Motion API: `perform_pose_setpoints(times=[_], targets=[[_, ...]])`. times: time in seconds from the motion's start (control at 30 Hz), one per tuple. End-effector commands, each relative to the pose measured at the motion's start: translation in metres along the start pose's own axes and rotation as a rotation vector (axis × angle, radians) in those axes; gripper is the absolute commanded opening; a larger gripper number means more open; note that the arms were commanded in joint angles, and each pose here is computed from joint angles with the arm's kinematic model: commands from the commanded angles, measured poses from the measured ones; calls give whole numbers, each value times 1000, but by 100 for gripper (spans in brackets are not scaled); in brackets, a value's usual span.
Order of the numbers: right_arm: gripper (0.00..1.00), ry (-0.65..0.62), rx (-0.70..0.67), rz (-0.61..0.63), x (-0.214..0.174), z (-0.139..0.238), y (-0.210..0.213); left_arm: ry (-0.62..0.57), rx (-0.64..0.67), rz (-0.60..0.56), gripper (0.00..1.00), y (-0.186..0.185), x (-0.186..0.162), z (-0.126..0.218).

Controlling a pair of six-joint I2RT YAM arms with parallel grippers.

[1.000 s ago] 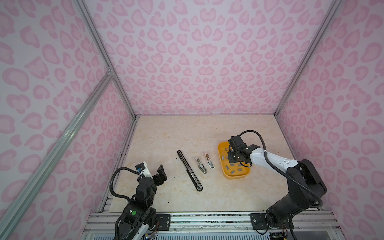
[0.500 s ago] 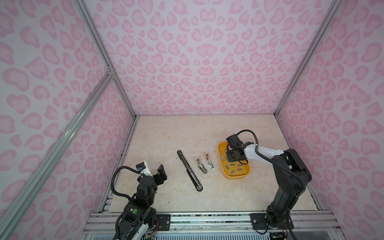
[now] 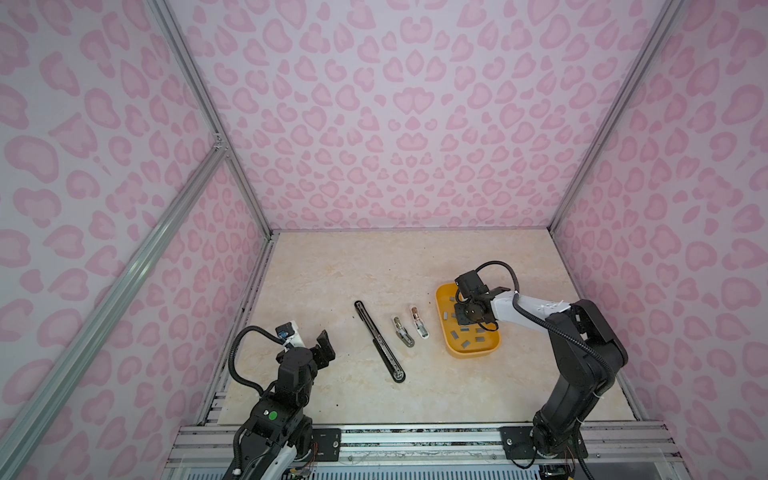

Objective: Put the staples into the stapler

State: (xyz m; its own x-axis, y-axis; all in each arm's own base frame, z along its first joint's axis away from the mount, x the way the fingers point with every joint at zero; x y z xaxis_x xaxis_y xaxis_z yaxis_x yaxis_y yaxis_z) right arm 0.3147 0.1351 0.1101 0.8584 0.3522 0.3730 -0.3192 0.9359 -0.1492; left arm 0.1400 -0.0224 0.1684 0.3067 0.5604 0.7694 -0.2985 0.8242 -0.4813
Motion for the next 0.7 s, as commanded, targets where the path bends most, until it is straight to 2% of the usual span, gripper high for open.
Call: perform_pose_setpoints(times=[0.0, 0.07, 0.3, 0.67], targets=[[31, 63, 12, 5, -13, -5, 1, -43, -35, 26, 89, -7, 9, 2], [25, 69, 14, 3, -13, -6, 1, -44, -36, 27, 90, -7, 9, 2], [15, 72, 15, -3, -14, -7, 0, -48, -37, 29, 89, -6, 9, 3], [9, 40, 23, -24, -14, -1, -2, -42, -69, 19, 89, -9, 9, 4]])
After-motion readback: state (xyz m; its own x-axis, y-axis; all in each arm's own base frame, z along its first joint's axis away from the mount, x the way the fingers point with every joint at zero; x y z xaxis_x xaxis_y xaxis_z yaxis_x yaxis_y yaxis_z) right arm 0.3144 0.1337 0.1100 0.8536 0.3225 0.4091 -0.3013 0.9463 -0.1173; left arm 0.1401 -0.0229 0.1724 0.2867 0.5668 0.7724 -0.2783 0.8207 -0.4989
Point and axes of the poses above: each gripper's point midway between its finger pads, its own z axis back along the fingers, its own y axis along the line the jaws close on, x = y × z, the point moved 10 cm from there along z, back along the fingers, and after that the axes turned 13 degrees about z, right-handed, at the moved point
